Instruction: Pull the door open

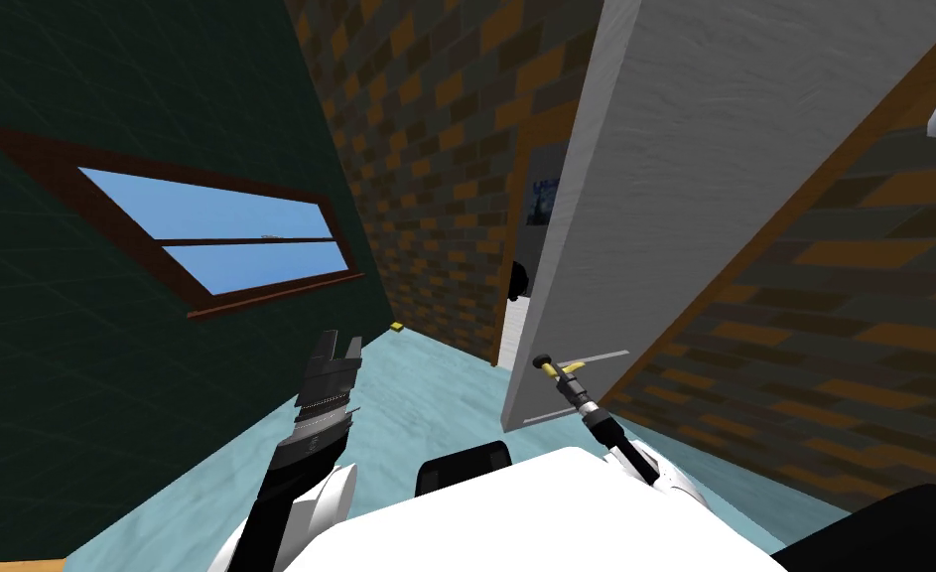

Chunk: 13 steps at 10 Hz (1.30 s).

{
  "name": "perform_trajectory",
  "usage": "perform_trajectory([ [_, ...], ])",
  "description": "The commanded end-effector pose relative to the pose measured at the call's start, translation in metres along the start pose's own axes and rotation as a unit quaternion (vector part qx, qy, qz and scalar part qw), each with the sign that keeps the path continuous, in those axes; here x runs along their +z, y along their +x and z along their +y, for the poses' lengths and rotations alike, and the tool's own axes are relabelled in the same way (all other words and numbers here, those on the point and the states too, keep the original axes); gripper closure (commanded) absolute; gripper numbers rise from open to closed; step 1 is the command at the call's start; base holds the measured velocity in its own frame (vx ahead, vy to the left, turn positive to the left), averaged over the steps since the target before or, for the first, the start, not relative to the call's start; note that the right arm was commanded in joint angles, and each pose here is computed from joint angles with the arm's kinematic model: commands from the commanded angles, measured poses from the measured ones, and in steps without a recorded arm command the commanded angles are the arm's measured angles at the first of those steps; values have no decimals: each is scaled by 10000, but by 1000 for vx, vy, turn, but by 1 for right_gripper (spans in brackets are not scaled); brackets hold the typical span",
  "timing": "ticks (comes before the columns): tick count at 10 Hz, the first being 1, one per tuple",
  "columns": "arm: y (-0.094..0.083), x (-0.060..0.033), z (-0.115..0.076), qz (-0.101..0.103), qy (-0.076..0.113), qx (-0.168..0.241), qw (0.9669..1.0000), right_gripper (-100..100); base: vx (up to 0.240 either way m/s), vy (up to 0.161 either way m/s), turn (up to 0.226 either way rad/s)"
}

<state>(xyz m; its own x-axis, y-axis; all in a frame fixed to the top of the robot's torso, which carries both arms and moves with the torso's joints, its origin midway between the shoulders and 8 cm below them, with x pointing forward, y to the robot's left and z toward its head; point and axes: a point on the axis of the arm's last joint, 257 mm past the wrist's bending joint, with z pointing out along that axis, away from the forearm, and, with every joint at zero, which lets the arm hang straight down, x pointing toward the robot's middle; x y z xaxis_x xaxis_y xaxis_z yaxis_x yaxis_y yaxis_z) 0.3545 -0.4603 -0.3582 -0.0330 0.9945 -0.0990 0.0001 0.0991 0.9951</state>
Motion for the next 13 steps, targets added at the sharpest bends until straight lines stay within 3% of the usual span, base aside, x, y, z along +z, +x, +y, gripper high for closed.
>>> perform_trajectory([
  [1, -21, -98, 22, 68, -21, -17, 10000, 100, -181, -61, 148],
  [3, -39, -177, 30, 126, -29, -21, 9999, 100, -189, -68, 120],
  [4, -12, -157, -1, 120, -9, 2, 9999, 100, -86, -29, 28],
  [5, -14, -222, -9, 160, -10, 11, 9999, 100, -126, -28, 144],
  [13, -94, -484, 15, 305, -45, -16, 9995, 100, -195, -78, 162],
])
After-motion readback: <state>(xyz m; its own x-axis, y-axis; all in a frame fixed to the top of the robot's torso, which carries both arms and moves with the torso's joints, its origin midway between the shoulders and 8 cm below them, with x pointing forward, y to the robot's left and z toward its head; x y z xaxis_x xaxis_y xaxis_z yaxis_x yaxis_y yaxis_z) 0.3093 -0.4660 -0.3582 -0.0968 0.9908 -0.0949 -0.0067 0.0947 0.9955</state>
